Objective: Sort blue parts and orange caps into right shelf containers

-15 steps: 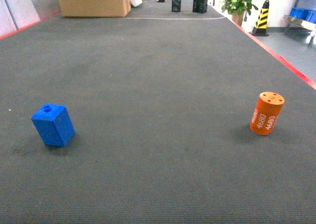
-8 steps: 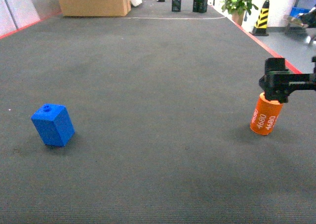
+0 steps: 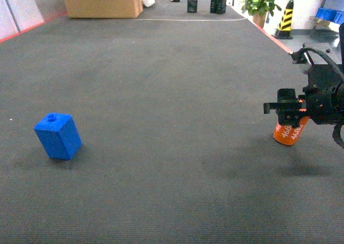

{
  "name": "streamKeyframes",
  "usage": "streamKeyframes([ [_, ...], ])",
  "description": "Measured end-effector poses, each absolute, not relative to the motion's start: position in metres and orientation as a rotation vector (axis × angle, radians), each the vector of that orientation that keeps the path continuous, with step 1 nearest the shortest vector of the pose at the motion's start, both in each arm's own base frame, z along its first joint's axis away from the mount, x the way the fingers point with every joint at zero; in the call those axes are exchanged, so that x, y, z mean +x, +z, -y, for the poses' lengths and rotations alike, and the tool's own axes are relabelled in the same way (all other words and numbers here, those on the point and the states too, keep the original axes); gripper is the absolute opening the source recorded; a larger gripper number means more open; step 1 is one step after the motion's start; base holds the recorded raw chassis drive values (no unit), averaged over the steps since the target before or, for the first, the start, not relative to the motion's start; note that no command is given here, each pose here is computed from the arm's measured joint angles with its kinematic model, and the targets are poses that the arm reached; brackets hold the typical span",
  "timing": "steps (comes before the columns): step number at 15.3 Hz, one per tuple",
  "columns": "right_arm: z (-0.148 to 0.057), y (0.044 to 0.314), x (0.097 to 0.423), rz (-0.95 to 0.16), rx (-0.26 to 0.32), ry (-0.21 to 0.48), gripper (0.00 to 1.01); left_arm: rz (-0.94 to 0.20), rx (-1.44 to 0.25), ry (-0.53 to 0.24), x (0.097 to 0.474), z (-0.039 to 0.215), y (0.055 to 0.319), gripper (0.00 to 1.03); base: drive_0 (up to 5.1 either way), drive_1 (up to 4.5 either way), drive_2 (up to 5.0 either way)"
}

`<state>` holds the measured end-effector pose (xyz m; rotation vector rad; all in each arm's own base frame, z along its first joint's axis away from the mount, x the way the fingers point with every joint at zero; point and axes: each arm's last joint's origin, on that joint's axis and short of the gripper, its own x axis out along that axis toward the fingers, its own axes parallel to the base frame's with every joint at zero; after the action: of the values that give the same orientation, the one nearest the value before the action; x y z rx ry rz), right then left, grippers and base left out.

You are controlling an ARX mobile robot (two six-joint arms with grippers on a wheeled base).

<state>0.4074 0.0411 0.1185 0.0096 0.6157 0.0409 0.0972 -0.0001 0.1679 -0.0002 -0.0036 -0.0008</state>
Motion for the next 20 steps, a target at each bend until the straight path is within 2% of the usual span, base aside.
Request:
streamKeyframes([
  [2, -0.04, 0.124, 0.386, -0.577, 0.016, 0.071, 0.44, 0.004, 0.0, -0.001, 0.097, 0.0, 0.168, 0.98, 0.0, 0.0, 0.0],
  [4, -0.034, 0.156, 0.341, -0.453, 0.014, 0.126, 0.44, 0.004, 0.0, -0.001, 0.097, 0.0, 0.168, 0.98, 0.0, 0.0, 0.0],
  [5, -0.028, 0.17, 0.322, -0.39, 0.007, 0.128, 0.44, 0.004, 0.0, 0.0, 0.097, 0.0, 0.168, 0.98, 0.0, 0.0, 0.0],
  [6, -0.019, 0.183, 0.288, -0.343, 0.009, 0.133, 0.44, 0.004, 0.0, 0.0, 0.097, 0.0, 0.168, 0.98, 0.0, 0.0, 0.0],
  [7, -0.01, 0.179, 0.244, -0.365, 0.001, 0.114, 0.44, 0.004, 0.0, -0.001, 0.097, 0.0, 0.168, 0.98, 0.0, 0.0, 0.0],
  [9, -0.006, 0.165, 0.187, -0.4, -0.019, 0.075, 0.44, 0.004, 0.0, -0.001, 0.097, 0.0, 0.168, 0.98, 0.0, 0.0, 0.0],
  [10, -0.006, 0.173, 0.18, -0.329, -0.025, 0.071, 0.44, -0.016, -0.006, 0.019, 0.098, 0.0, 0.167, 0.98, 0.0, 0.0, 0.0],
  [11, -0.006, 0.179, 0.181, -0.302, -0.026, 0.07, 0.44, -0.055, -0.037, 0.105, 0.103, 0.001, 0.166, 0.98, 0.0, 0.0, 0.0],
  [12, -0.006, 0.177, 0.182, -0.319, -0.026, 0.068, 0.44, -0.101, -0.072, 0.124, 0.117, -0.001, 0.175, 0.98, 0.0, 0.0, 0.0],
  [14, -0.006, 0.176, 0.182, -0.324, -0.029, 0.069, 0.44, -0.148, -0.095, 0.086, 0.158, -0.005, 0.194, 0.98, 0.0, 0.0, 0.0],
  [15, -0.006, 0.176, 0.182, -0.324, -0.029, 0.068, 0.44, -0.206, -0.1, 0.05, 0.187, -0.007, 0.197, 0.98, 0.0, 0.0, 0.0],
  [17, -0.006, 0.176, 0.182, -0.324, -0.029, 0.068, 0.44, -0.357, -0.09, 0.003, 0.224, -0.006, 0.179, 0.98, 0.0, 0.0, 0.0],
  [18, -0.006, 0.176, 0.182, -0.325, -0.029, 0.069, 0.44, -0.417, -0.073, 0.004, 0.242, -0.005, 0.169, 0.98, 0.0, 0.0, 0.0],
  [20, -0.006, 0.176, 0.182, -0.324, -0.029, 0.069, 0.44, -0.444, -0.052, 0.011, 0.267, -0.006, 0.165, 0.98, 0.0, 0.0, 0.0],
])
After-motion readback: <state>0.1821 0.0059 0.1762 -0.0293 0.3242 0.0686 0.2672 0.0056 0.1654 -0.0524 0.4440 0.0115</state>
